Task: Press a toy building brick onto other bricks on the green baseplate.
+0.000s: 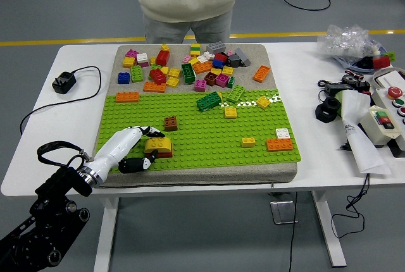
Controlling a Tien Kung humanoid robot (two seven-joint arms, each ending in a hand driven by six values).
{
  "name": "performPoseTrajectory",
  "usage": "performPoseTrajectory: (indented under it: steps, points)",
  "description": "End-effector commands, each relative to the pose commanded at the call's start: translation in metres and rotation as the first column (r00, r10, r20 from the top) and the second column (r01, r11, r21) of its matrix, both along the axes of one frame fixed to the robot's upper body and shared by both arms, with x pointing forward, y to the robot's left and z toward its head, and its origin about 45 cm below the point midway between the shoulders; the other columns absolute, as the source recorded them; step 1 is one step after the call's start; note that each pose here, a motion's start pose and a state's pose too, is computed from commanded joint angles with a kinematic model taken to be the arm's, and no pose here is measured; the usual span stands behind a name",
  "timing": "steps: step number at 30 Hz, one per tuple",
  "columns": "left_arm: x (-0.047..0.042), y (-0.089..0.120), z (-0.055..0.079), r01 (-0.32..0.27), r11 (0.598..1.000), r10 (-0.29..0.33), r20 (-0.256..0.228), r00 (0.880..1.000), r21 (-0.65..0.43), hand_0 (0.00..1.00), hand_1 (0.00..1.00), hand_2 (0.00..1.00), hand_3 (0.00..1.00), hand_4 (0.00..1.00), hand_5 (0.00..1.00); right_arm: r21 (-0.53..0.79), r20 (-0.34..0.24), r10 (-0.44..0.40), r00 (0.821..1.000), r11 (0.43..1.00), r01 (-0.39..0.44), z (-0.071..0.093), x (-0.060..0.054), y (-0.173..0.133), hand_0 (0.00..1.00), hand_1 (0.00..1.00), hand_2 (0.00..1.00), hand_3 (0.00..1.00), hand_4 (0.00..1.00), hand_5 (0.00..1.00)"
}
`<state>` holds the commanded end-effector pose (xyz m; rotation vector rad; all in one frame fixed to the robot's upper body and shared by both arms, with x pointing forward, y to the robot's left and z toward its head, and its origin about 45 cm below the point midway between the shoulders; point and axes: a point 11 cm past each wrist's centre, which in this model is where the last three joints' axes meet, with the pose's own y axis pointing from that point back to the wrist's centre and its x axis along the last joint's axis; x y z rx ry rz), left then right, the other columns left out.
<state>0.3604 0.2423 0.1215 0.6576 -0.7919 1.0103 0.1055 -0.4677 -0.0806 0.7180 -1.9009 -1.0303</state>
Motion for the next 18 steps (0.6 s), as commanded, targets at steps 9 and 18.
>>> performPoseTrajectory:
  steps: [9,18]
  points:
    - [-0.0008,0.0010,-0.0021,0.000,1.000,0.000,-0.007,1.000,0.006,0.871,0.753,0.574,0.611,0.455,0.002,-0.001,-0.003,0.000,1.000,1.000,0.000,-0.0003,-0.0009,0.0003,0.802,0.731,0.754,0.743,0.998,0.668]
    - [-0.0011,0.0015,-0.0033,0.000,1.000,0.000,-0.011,1.000,0.006,0.878,0.758,0.583,0.626,0.517,0.002,-0.002,-0.005,-0.001,1.000,1.000,0.001,-0.0006,-0.0017,0.0005,0.802,0.730,0.754,0.744,0.998,0.667]
